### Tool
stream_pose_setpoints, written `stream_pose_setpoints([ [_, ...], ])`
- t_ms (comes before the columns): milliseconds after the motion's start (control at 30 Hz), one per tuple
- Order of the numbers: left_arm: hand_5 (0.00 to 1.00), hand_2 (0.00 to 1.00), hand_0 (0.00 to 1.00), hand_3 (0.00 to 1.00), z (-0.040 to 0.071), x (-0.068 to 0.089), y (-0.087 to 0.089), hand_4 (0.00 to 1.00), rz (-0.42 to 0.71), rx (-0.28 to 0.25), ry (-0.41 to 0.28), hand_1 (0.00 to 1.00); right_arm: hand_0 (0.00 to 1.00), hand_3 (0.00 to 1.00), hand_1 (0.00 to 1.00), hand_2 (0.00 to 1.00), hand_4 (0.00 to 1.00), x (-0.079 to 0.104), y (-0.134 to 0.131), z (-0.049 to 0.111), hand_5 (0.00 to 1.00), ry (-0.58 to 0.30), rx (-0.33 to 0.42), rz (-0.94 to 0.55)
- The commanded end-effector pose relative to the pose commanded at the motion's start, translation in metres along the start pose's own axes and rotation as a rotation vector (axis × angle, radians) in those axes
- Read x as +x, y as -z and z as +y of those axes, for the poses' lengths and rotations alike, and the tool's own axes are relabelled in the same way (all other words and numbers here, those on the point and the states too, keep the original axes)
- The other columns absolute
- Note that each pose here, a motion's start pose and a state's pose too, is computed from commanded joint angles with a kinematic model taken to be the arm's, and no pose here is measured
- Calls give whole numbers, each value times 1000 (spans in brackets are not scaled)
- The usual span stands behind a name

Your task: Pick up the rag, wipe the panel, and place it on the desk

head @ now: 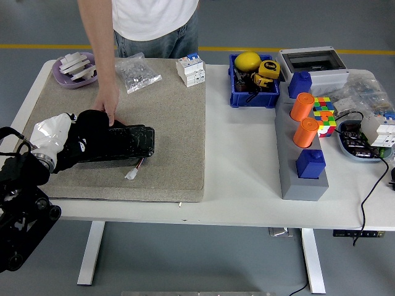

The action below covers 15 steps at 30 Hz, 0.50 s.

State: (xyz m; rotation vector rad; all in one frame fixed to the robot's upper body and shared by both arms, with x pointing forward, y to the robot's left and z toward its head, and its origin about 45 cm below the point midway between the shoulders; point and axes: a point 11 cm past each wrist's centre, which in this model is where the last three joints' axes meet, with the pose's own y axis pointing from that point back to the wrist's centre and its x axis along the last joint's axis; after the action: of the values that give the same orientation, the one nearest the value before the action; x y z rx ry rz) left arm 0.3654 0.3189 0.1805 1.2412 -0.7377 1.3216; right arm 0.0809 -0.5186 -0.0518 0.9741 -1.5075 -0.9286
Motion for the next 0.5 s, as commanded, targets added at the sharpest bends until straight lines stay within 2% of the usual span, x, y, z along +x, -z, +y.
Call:
stream_pose_setpoints([
  [167, 2, 553, 233, 524, 0, -4, -15, 122, -2, -32, 12, 182, 739, 630, 547, 662, 998, 0, 0, 0, 619, 0, 0, 0],
  [500, 2, 551, 233, 525, 4, -22, -56, 115, -22, -131, 64, 178, 739, 630, 547, 662, 998, 0, 3, 0, 619, 1, 5, 0],
])
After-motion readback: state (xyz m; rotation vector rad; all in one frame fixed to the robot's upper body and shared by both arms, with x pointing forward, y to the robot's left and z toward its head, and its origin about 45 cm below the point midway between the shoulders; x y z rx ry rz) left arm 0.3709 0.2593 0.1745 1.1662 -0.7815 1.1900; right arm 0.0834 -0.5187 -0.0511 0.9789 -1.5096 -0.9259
